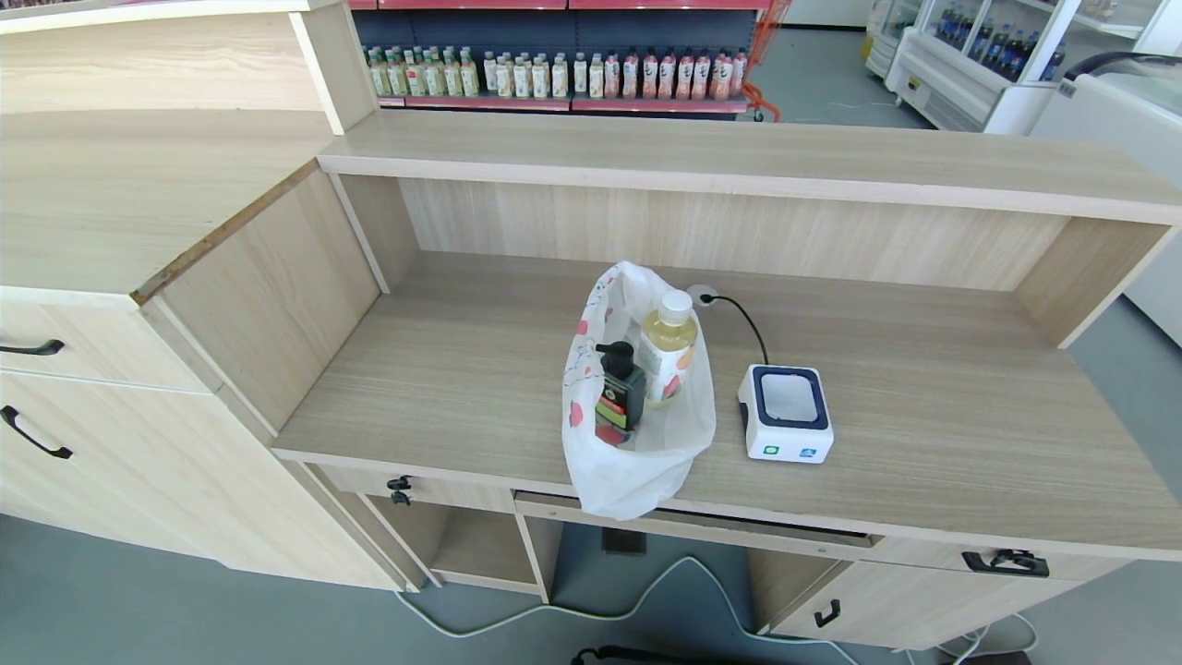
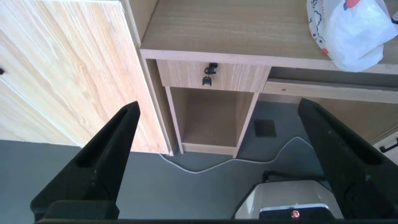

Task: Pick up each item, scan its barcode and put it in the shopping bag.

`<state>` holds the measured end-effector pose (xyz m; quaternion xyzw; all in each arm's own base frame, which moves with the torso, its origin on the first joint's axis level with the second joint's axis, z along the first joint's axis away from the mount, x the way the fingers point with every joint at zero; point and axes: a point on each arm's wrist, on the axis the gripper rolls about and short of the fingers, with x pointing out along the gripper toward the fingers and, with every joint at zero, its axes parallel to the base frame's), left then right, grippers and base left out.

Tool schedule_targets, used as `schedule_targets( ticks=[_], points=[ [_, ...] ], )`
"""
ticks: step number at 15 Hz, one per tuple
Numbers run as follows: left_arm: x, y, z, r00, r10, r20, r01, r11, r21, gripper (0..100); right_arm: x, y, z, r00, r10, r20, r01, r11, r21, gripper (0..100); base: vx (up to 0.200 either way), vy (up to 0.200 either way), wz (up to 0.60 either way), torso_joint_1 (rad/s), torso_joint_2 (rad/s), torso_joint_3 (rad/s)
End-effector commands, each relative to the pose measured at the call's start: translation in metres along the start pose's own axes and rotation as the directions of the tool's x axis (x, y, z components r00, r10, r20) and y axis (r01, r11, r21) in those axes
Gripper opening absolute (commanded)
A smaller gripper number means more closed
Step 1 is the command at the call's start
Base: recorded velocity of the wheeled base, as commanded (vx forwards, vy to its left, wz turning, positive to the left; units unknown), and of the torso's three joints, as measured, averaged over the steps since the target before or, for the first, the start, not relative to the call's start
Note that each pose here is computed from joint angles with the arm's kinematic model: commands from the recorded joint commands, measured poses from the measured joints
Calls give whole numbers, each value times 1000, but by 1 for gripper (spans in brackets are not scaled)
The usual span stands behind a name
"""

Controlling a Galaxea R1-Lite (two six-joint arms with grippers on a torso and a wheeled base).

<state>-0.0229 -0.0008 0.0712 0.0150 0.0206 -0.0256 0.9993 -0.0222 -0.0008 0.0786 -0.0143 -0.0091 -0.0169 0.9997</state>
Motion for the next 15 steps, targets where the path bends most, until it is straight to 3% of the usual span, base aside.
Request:
schedule_targets(
  ticks=[1, 15],
  points=[
    [0, 0, 0, 1000, 0, 0, 0, 1000, 0, 100, -1, 0, -1, 1000, 0, -2, 0, 1000, 4, 100, 0, 0, 0, 0, 0, 0],
    [0, 0, 0, 1000, 0, 0, 0, 1000, 0, 100, -1, 0, -2, 1000, 3, -12, -3, 999, 36, 100, 0, 0, 0, 0, 0, 0]
  ],
)
